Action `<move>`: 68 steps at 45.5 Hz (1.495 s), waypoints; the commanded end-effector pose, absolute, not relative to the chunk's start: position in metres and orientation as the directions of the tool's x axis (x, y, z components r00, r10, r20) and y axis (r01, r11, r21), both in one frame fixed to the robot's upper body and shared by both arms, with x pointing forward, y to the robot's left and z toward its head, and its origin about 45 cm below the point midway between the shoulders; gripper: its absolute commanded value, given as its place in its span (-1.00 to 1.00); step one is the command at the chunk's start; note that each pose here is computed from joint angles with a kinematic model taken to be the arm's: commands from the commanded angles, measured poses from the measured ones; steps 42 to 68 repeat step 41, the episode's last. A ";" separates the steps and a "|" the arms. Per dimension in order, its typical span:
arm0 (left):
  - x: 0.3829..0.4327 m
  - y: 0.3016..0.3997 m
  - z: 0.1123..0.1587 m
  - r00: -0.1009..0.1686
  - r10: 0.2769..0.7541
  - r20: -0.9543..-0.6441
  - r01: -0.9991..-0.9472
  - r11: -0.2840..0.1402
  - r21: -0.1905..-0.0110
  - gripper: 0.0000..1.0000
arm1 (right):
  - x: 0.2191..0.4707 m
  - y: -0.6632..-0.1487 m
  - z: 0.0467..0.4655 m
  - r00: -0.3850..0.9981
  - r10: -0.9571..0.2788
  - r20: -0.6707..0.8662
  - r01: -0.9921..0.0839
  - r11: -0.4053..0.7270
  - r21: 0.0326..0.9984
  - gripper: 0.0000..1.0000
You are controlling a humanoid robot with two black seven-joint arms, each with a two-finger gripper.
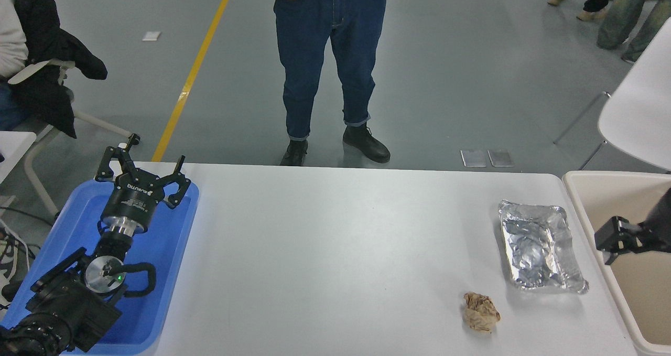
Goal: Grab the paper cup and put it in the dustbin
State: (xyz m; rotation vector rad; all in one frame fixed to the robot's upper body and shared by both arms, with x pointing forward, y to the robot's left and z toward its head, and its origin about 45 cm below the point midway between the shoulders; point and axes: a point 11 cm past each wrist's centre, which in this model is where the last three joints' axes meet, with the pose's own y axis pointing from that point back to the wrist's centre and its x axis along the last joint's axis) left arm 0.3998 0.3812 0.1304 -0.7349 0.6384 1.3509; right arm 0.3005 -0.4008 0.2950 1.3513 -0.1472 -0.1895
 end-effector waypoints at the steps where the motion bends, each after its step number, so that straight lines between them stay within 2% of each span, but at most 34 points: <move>1: 0.3998 0.3812 0.1302 0.119 0.623 -0.773 -0.993 0.067 -0.099 1.00 | 0.318 -0.331 0.334 0.998 -0.064 -0.018 0.029 0.172 0.985 1.00; 9: 0.3998 0.3812 0.1302 0.119 0.623 -0.773 -0.993 0.067 -0.099 1.00 | 0.329 -0.285 0.354 0.999 0.006 0.032 -0.032 0.039 0.999 1.00; 14: 0.3998 0.3812 0.1302 0.119 0.623 -0.773 -0.993 0.067 -0.099 1.00 | 0.333 -0.268 0.364 0.998 0.041 0.056 -0.056 0.008 0.998 1.00; 18: 0.3998 0.3812 0.1302 0.119 0.623 -0.773 -0.993 0.067 -0.099 1.00 | 0.337 -0.260 0.376 0.994 0.065 0.086 -0.088 0.029 0.996 1.00; 29: 0.3999 0.3808 0.1305 0.120 0.622 -0.774 -0.993 0.068 -0.100 1.00 | 0.339 -0.286 0.389 0.994 0.017 0.112 -0.113 0.118 0.986 1.00; 68: 0.3998 0.3811 0.1301 0.119 0.623 -0.773 -0.993 0.068 -0.098 1.00 | 0.339 -0.291 0.391 0.993 0.008 0.117 -0.117 0.132 0.984 1.00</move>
